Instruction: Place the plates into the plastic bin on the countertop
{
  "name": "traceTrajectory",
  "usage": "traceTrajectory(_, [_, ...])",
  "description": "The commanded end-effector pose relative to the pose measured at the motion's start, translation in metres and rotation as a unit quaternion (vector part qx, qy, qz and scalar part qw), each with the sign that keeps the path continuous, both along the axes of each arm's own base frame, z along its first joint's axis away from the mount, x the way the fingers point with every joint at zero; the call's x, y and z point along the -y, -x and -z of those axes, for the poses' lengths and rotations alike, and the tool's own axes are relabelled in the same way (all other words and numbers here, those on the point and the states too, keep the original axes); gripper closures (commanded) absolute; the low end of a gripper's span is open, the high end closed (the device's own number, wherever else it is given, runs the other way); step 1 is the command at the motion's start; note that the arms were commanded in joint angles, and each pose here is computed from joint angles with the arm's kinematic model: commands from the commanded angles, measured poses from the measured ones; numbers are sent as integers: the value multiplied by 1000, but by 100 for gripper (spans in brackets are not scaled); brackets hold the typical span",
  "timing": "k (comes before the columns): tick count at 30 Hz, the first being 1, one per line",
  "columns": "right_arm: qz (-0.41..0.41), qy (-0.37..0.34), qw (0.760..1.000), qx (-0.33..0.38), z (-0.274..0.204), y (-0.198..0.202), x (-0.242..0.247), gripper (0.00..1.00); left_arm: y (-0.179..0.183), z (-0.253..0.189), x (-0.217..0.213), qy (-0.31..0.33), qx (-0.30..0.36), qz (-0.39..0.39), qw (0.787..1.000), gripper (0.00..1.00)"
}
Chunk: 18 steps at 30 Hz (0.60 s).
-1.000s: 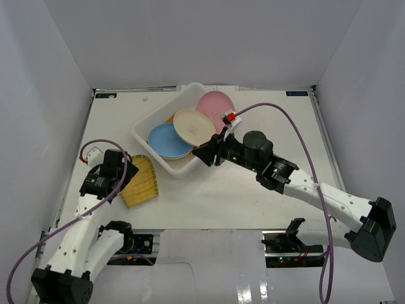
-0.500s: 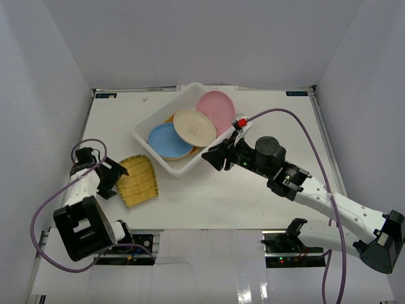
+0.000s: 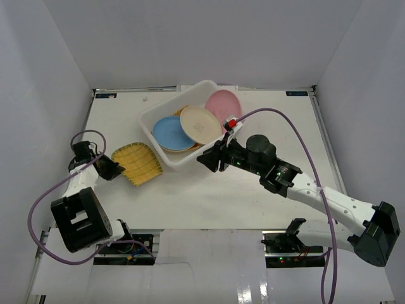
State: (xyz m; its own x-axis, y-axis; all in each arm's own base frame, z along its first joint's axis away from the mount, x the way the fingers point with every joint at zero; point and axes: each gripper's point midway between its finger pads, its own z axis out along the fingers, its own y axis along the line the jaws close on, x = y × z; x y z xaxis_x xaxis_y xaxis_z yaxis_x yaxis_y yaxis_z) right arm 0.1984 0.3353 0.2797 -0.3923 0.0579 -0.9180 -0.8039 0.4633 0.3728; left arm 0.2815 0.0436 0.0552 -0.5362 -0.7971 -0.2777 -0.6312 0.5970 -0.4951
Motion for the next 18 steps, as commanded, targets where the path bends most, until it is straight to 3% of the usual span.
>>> traceTrajectory(1, [-11, -40, 999, 32, -37, -2, -7, 52, 48, 27, -36, -95, -117, -72, 986, 100])
traceTrajectory(8, [5, -26, 999, 32, -45, -9, -4, 45, 54, -58, -71, -191, -21, -186, 964, 100])
traceTrajectory(10, [20, -23, 999, 40, -55, -19, 1, 40, 51, -109, -78, -212, 62, -230, 948, 100])
traceTrajectory(13, [70, -2, 997, 41, -54, -48, 14, 37, 48, -143, -73, -190, 100, -247, 945, 100])
traceTrajectory(18, [157, 38, 987, 6, -31, -118, 62, 37, 8, -242, -47, -140, 239, -187, 942, 100])
